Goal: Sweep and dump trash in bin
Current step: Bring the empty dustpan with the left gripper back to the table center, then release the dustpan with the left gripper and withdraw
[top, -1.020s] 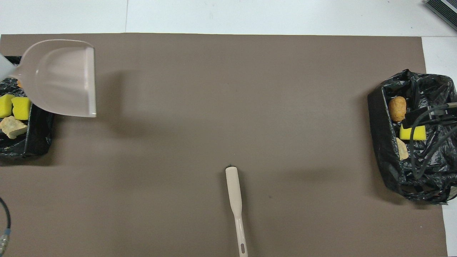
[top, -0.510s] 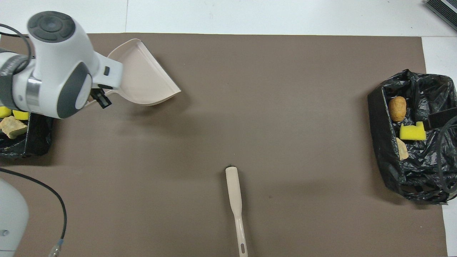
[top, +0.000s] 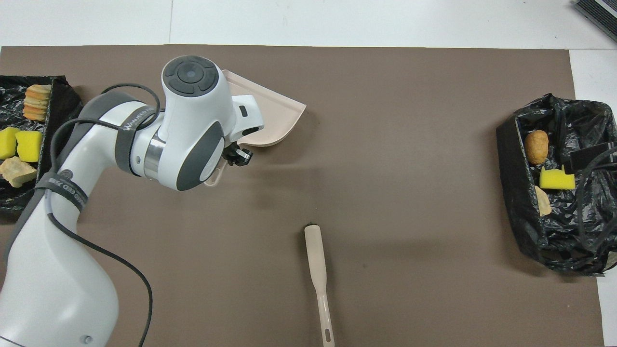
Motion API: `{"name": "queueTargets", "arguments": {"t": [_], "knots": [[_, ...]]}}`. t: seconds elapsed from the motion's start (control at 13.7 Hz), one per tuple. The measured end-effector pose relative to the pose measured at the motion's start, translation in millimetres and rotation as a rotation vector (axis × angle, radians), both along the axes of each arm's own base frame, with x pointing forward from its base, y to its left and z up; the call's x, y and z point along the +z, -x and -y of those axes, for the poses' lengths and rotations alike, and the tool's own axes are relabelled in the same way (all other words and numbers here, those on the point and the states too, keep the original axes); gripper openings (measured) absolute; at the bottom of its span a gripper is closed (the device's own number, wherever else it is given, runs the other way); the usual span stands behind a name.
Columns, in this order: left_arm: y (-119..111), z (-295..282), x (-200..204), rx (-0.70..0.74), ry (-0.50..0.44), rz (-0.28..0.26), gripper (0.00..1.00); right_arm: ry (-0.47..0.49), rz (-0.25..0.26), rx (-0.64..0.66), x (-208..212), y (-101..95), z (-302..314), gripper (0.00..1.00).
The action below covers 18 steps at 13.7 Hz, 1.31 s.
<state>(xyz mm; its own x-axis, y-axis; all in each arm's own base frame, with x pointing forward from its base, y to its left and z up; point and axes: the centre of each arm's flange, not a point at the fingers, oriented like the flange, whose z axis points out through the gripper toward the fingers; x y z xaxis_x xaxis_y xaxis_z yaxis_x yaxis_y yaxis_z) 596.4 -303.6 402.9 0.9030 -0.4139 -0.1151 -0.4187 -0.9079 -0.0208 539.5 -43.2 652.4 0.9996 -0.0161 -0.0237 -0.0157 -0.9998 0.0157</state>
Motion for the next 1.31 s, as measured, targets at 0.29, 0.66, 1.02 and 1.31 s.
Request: {"name": "queueTargets", "arguments": {"t": [0.29,0.66,1.02,1.31], "knots": [[39,84,-37,0.13,-0.024,-0.012,0.32,-0.006,-0.002,0.001,1,3.4,-1,1.0],[47,131,-49,0.276,0.022,0.004,0.32,-0.007,-0.006,0.013,0,3.6,-8,1.0],[46,135,-46,0.303,0.041,0.017,0.32,-0.007,-0.006,0.017,0,3.5,-10,1.0],[41,135,-42,0.309,0.068,0.047,0.35,-0.007,-0.006,0.017,0,3.5,-10,1.0]]}}
